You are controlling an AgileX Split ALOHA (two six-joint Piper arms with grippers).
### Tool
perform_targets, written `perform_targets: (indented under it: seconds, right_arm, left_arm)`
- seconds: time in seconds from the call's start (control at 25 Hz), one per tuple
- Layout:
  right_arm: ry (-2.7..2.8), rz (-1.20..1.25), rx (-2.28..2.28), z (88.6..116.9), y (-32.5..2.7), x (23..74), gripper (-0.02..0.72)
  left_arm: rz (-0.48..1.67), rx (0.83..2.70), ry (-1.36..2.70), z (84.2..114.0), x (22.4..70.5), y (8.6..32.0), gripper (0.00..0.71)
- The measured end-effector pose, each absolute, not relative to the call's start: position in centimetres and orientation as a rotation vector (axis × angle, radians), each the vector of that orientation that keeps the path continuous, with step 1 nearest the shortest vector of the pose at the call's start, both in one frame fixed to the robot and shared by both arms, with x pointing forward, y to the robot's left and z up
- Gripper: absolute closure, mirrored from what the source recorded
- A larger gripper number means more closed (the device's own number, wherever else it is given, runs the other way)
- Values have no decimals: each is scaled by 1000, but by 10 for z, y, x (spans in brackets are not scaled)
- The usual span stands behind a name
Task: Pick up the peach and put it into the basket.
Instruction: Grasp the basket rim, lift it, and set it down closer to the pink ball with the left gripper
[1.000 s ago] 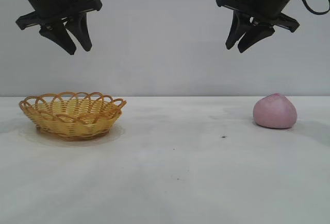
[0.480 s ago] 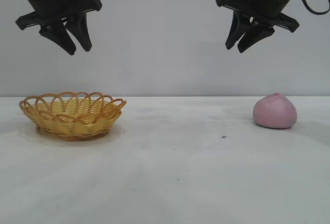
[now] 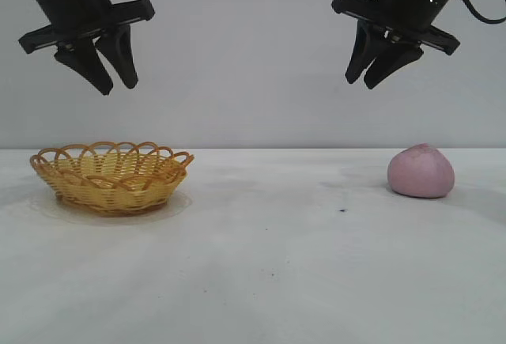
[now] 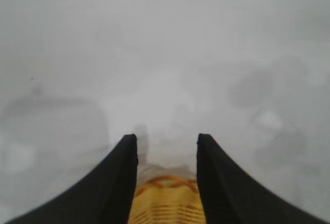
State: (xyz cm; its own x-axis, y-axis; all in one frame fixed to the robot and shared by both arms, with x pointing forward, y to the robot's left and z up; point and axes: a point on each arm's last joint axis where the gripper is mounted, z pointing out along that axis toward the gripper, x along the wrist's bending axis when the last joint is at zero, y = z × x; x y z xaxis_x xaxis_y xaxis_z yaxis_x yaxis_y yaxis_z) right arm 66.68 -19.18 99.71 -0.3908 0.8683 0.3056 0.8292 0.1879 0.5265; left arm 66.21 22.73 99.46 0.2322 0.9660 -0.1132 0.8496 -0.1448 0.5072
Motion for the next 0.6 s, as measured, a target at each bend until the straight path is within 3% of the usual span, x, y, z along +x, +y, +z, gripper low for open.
perform_targets:
  seconds: [0.2, 0.4, 0.6]
  right_arm:
    - [2404, 970, 1721, 1009, -199, 660, 482]
    - [2479, 888, 1745, 1007, -201, 654, 482]
    - [2490, 869, 1744, 1006, -202, 653, 482]
  left_arm:
    - [339, 2258, 1603, 986, 653, 239, 464]
    - [338, 2350, 1541, 982, 651, 240, 464]
    - [255, 2401, 1567, 955, 655, 239, 464]
